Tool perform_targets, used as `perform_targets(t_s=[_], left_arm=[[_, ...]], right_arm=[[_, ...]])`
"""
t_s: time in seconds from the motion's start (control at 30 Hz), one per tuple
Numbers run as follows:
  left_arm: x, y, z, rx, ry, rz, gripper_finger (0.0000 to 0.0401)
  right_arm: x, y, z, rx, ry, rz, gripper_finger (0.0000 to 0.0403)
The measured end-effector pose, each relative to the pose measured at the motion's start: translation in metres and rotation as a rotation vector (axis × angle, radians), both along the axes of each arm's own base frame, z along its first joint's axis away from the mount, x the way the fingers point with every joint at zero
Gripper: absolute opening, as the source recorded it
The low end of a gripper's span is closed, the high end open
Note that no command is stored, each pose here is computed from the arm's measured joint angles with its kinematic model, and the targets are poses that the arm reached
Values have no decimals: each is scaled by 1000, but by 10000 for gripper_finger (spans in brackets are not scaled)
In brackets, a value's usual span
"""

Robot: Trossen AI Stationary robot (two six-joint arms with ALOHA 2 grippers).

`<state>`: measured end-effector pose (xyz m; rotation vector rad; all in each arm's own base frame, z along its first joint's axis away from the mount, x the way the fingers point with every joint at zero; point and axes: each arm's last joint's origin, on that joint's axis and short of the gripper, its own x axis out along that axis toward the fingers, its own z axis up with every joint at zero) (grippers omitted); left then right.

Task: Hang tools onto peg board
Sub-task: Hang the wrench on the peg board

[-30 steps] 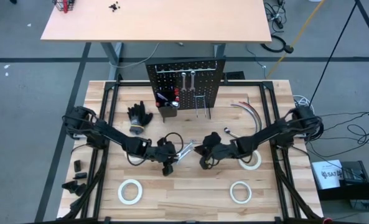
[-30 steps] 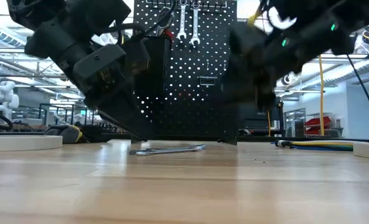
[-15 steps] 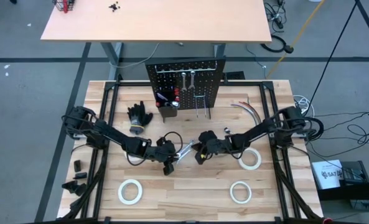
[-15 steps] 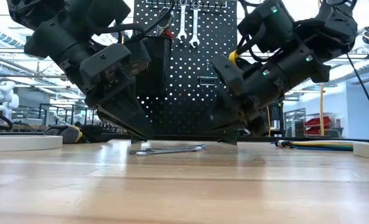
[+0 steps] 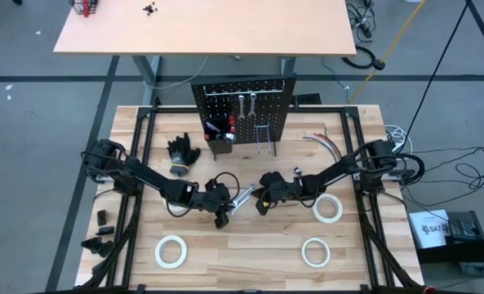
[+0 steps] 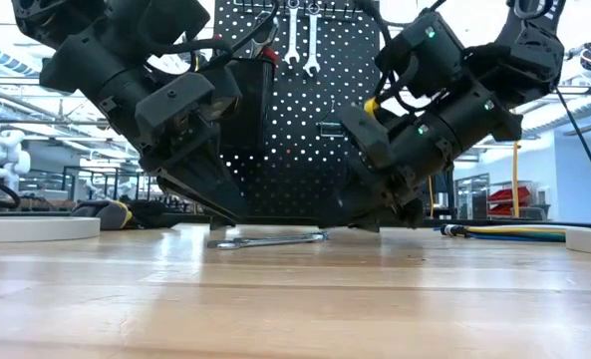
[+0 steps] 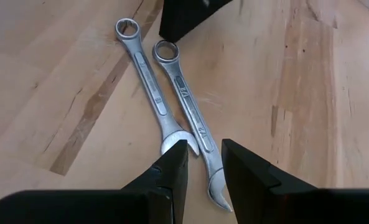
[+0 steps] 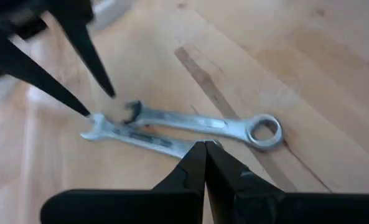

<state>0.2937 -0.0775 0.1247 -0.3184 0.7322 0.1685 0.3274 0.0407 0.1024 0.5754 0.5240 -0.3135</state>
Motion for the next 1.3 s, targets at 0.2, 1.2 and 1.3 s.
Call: perform_targets(t_s=[0.2, 1.2, 1.3], left_arm=[[0, 0, 0, -1, 0, 0, 100], [2, 21, -5, -507, 111, 300, 105], [3, 21, -3, -484, 86, 267, 122]], right_arm=[[2, -1, -14, 56, 14, -50, 0], [0, 0, -24, 104, 46, -54, 0], [1, 0, -24, 105, 45, -53, 0]])
